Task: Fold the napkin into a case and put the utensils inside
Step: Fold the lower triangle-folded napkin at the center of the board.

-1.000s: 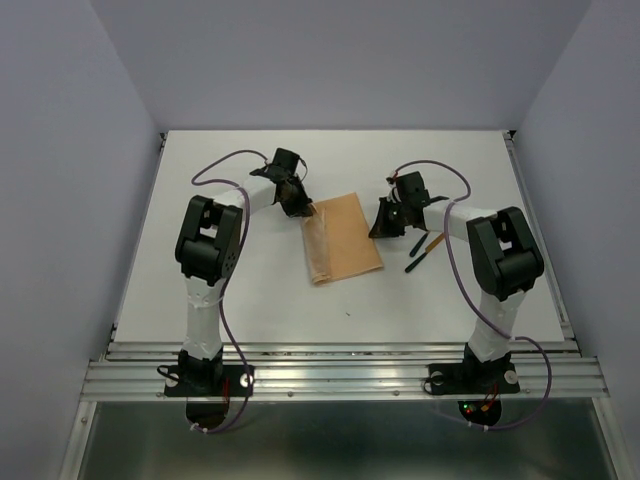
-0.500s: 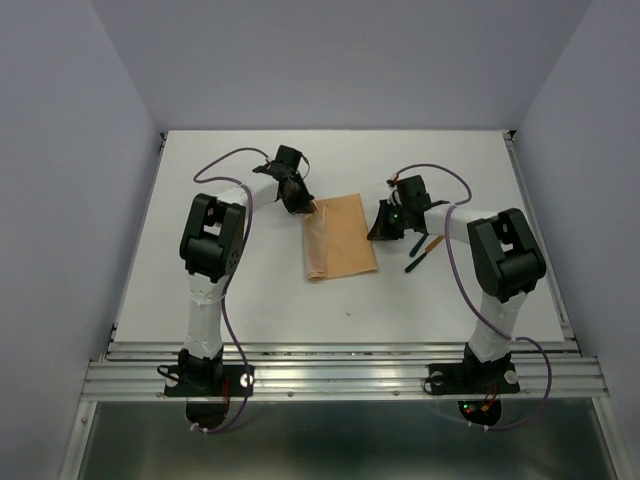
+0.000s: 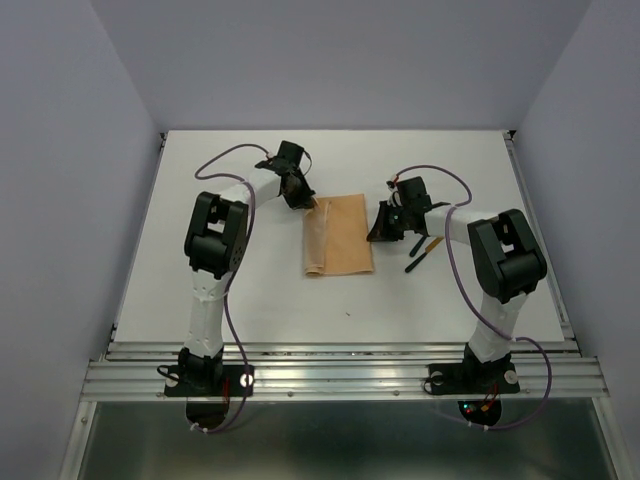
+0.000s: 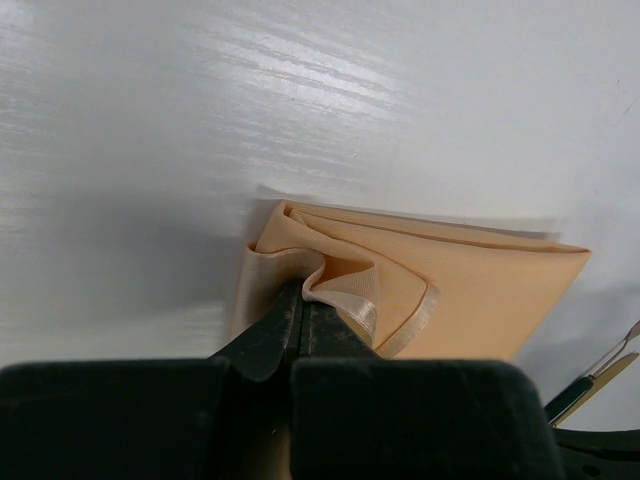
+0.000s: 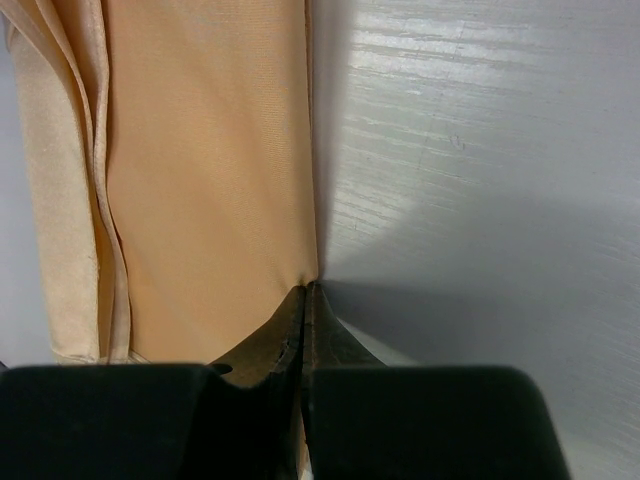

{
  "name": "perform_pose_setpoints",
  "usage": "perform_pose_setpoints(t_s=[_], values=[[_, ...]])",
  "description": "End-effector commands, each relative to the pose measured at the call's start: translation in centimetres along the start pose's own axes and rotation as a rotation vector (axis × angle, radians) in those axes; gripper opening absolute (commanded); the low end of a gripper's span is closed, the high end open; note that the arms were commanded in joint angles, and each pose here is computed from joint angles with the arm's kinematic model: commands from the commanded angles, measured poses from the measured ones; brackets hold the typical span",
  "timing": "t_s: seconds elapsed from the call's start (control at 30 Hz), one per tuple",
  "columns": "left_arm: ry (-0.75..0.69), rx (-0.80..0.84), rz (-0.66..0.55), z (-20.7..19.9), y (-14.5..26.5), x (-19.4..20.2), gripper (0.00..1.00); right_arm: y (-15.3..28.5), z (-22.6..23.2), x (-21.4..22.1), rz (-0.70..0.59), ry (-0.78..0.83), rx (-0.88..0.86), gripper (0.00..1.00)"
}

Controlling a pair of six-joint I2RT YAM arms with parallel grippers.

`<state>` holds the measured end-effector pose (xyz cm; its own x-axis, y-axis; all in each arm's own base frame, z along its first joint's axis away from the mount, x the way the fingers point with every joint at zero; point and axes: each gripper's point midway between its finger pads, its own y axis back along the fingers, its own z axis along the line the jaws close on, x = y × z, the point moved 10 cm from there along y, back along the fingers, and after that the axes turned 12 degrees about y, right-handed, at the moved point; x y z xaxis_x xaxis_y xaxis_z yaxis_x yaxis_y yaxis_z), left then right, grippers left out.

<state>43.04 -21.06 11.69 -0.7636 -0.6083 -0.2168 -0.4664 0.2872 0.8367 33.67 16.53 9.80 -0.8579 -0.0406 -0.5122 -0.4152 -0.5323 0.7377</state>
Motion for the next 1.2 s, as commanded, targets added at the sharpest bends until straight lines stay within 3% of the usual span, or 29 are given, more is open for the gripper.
perform_pose_setpoints(t_s=[0.0, 0.17, 0.23, 0.27, 0.3, 0.37, 0.4, 0.47, 0.57, 0.83, 1.17], values=[[0.008, -0.004, -0.037, -0.8, 0.1, -1.2, 0.0, 0.3, -0.1, 1.7, 0.056, -0.006, 0.018, 0.01], [-0.019, 0.013, -0.016, -0.9, -0.1, -1.2, 0.0, 0.4, 0.1, 1.5, 0.052, -0.007, 0.006, 0.01], [-0.036, 0.02, -0.002, -0.9, -0.1, -1.0, 0.0, 0.6, 0.4, 0.8, 0.034, -0.006, 0.0, 0.11], [-0.04, 0.023, 0.003, -0.9, 0.0, -0.9, 0.0, 0.9, 0.7, 0.3, 0.015, 0.001, -0.004, 0.23], [-0.048, 0.023, 0.006, -0.8, 0.2, -0.8, 0.0, 1.2, 1.0, -0.5, -0.008, 0.008, -0.009, 0.29], [-0.056, 0.02, 0.006, -0.7, 0.3, -0.8, 0.0, 1.9, 1.6, -1.7, -0.05, 0.015, -0.013, 0.36], [-0.062, 0.019, 0.008, -0.6, 0.3, -0.7, 0.0, 2.2, 1.8, -2.2, -0.068, 0.018, -0.011, 0.45], [-0.07, 0.019, 0.008, -0.5, 0.5, -0.6, 0.0, 2.7, 2.5, -3.8, -0.116, 0.024, -0.021, 0.51], [-0.078, 0.016, 0.014, -0.4, 0.4, -0.4, 0.0, 2.9, 3.8, -5.6, -0.162, 0.04, -0.049, 0.53], [-0.08, 0.012, 0.03, -0.1, 0.0, -0.2, 0.0, -1.9, 8.5, -6.5, -0.114, 0.069, -0.192, 0.57], [-0.077, 0.021, 0.03, -0.4, 0.5, -0.2, 0.0, -5.7, 9.4, -5.6, -0.03, 0.041, -0.278, 0.57]])
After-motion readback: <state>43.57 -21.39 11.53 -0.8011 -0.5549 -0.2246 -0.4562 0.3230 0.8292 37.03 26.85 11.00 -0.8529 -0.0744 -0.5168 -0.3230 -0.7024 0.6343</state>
